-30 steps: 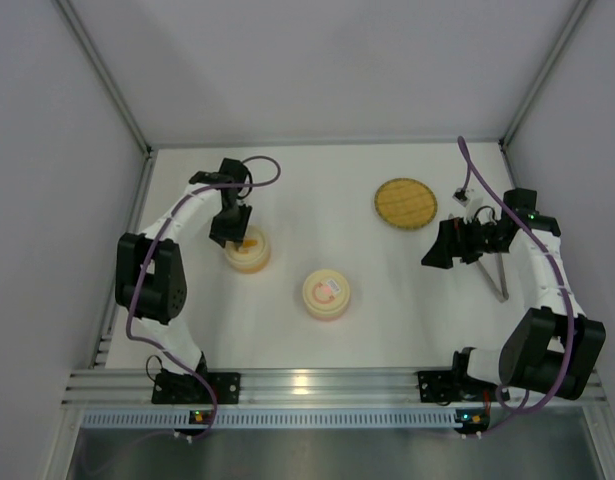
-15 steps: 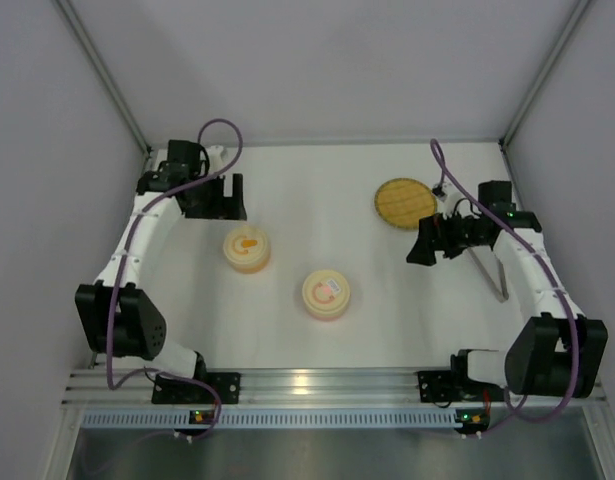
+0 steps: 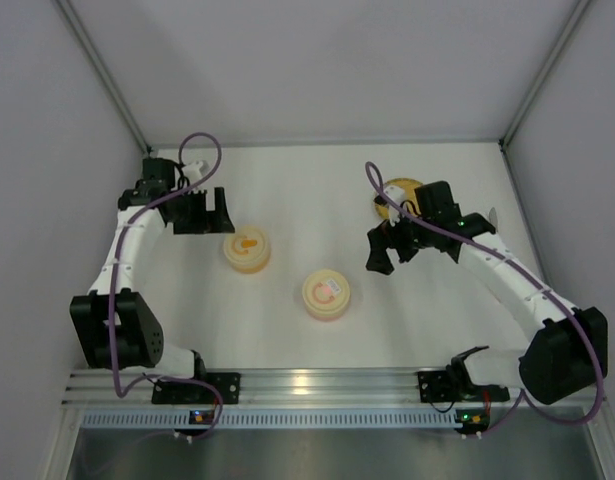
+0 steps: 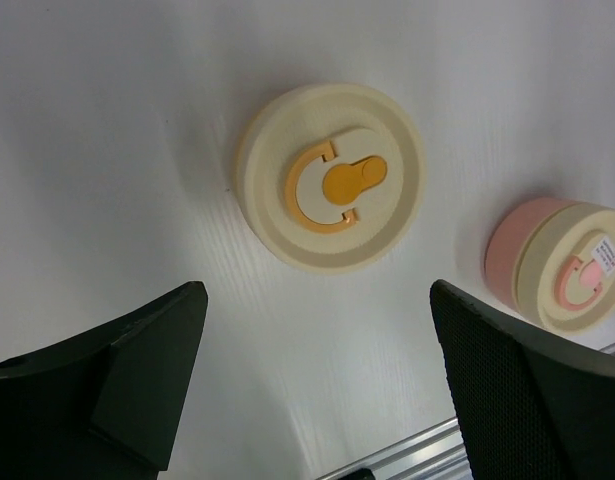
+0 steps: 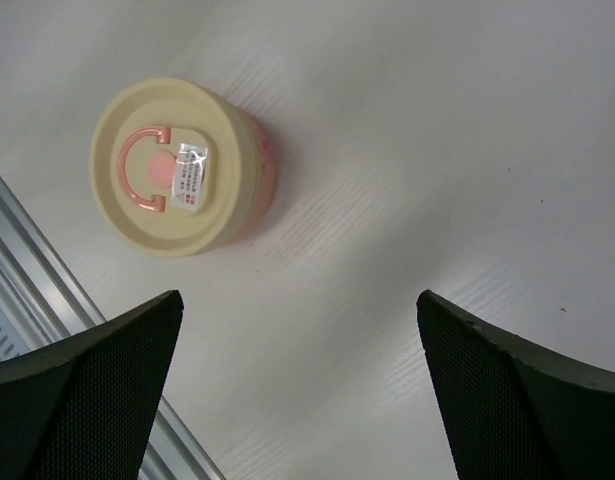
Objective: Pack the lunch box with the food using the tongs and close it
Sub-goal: Move the packing box to the center of the board.
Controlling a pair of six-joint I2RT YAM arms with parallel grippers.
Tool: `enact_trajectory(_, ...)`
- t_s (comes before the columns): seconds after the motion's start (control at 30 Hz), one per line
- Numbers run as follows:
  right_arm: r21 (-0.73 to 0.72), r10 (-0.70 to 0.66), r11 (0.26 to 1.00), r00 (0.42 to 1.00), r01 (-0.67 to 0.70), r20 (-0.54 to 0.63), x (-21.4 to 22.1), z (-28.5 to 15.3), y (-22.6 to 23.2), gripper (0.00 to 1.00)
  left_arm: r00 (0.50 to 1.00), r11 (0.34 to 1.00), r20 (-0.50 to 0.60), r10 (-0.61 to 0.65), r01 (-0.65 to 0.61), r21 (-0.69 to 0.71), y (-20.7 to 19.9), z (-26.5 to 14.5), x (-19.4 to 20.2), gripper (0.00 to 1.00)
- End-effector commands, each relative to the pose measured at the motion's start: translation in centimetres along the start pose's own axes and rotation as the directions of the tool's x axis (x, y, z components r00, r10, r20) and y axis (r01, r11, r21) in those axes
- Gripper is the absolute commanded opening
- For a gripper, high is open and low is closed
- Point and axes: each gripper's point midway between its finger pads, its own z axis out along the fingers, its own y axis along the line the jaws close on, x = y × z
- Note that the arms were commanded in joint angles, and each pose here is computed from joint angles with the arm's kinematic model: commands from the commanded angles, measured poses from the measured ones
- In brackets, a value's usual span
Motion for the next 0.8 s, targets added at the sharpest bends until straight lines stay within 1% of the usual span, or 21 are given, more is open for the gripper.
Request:
enact_trajectory(0.0, 0.005, -0.052, 0.999, 0.998, 0.051, 0.042, -1.0, 0.5, 0.7, 0.99, 0.999, 0.997, 0.024, 0.049, -0.047, -0.054, 1.3, -0.1, -1.3, 0.98)
enact_trajectory(0.03, 0.009, -0.051, 0.999, 0.998, 0.050, 0.042, -1.0, 0.5, 0.6, 0.99, 0.999, 0.998, 0.016, 0.040, -0.039, -0.051, 1.6, 0.7, -1.8, 0.98)
enact_trajectory(0.1, 0.010, -0.054, 0.999, 0.998, 0.053, 0.039, -1.0, 0.4, 0.6, 0.99, 0.999, 0.998, 0.036, 0.034, -0.032, -0.051, 2.0, 1.5, -2.9, 0.96)
enact_trajectory(0.13, 0.007, -0.053, 0.999, 0.998, 0.053, 0.036, -1.0, 0.4, 0.7, 0.99, 0.998, 0.998, 0.053, 0.039, -0.036, -0.049, 2.5, 2.7, -3.9, 0.95)
enact_trajectory(0.2, 0.010, -0.056, 0.998, 0.998, 0.056, 0.038, -1.1, 0.2, 0.7, 0.99, 0.998, 0.998, 0.037, 0.048, -0.047, -0.030, 2.8, 3.9, -4.5, 0.93)
enact_trajectory(0.23, 0.013, -0.060, 0.998, 0.997, 0.060, 0.039, -1.1, 0.1, 0.7, 0.99, 0.998, 0.999, 0.029, 0.053, -0.054, 0.010, 2.3, 4.1, -5.1, 0.93)
enact_trajectory(0.27, 0.010, -0.061, 0.998, 0.998, 0.061, 0.036, -1.0, 0.0, 0.8, 0.99, 0.998, 0.997, -0.021, 0.065, -0.064, 0.046, 2.7, 5.8, -4.4, 0.91)
enact_trajectory(0.33, 0.014, -0.063, 0.998, 0.998, 0.062, 0.032, -0.8, -0.1, 0.8, 0.99, 0.996, 0.987, -0.041, 0.080, -0.074, 0.144, 1.6, 6.9, -4.2, 0.86)
enact_trajectory(0.4, 0.014, -0.063, 0.998, 0.998, 0.063, 0.027, -0.6, -0.2, 0.8, 0.99, 0.993, 0.981, -0.070, 0.091, -0.077, 0.177, 1.8, 8.2, -3.9, 0.82)
enact_trajectory(0.43, 0.015, -0.063, 0.998, 0.998, 0.063, 0.024, -0.5, -0.2, 0.8, 0.99, 0.992, 0.979, -0.079, 0.094, -0.077, 0.189, 1.8, 8.5, -3.8, 0.79)
enact_trajectory(0.63, 0.026, -0.049, 0.998, 0.999, 0.049, 0.023, -0.4, -0.2, 0.3, 0.99, 0.984, 0.975, -0.148, 0.101, -0.068, 0.213, 2.5, 10.8, -2.6, 0.70)
enact_trajectory(0.67, 0.029, -0.045, 0.999, 0.999, 0.044, 0.025, -0.5, -0.2, 0.2, 0.99, 0.983, 0.974, -0.154, 0.104, -0.070, 0.216, 2.5, 11.0, -2.4, 0.66)
enact_trajectory(0.77, 0.031, -0.040, 0.999, 0.999, 0.040, 0.025, -0.6, -0.3, 0.0, 1.00, 0.976, 0.971, -0.186, 0.116, -0.072, 0.227, 2.3, 11.7, -1.2, 0.61)
